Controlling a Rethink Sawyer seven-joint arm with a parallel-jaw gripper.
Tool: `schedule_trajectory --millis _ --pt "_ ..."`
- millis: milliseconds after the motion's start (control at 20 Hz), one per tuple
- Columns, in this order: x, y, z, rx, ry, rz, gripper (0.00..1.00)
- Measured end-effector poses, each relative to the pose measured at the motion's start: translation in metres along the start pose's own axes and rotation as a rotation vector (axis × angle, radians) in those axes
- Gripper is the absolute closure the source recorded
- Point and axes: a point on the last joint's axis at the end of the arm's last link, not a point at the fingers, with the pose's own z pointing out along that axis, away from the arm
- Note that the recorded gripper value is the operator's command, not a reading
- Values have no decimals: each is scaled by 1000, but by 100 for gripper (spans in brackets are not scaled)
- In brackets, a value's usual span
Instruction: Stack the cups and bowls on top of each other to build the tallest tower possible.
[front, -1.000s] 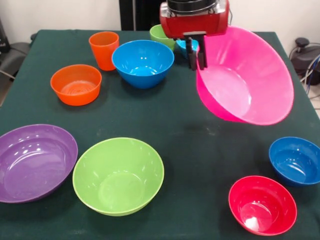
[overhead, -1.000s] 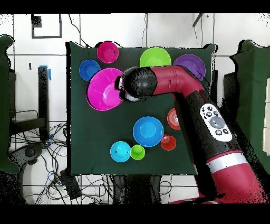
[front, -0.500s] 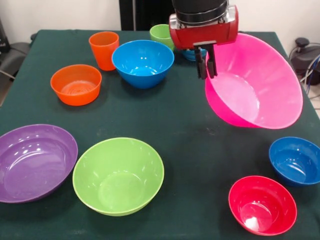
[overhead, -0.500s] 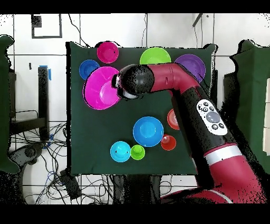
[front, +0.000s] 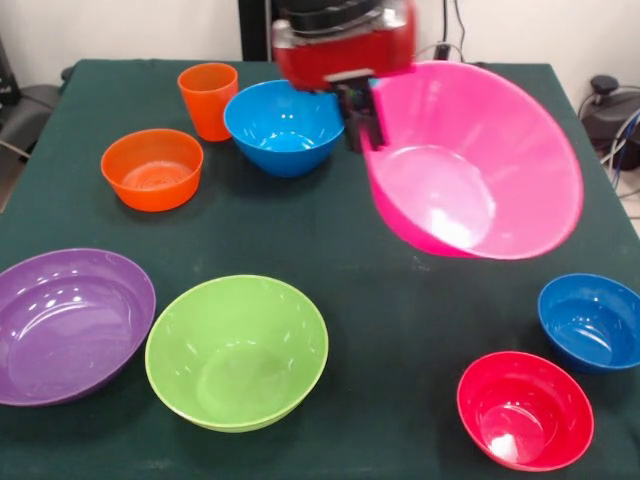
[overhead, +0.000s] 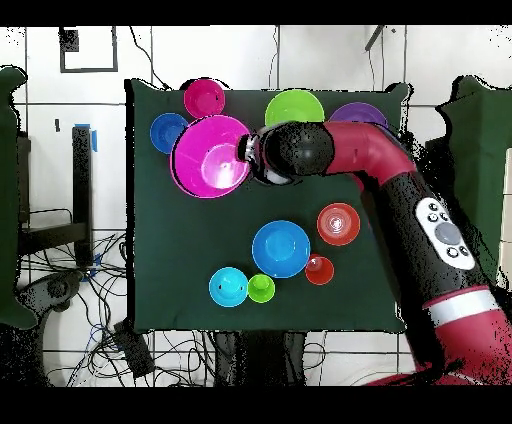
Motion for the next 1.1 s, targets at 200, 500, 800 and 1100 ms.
schedule_trajectory --millis 200,500,800,1100 --pt "-10 -41 -20 -18 -31 34 100" --pt "-12 -91 -45 0 -39 62 100" --pt "-7 -103 -56 157 -40 -66 100" --pt "-10 -86 -67 410 -88 -396 100"
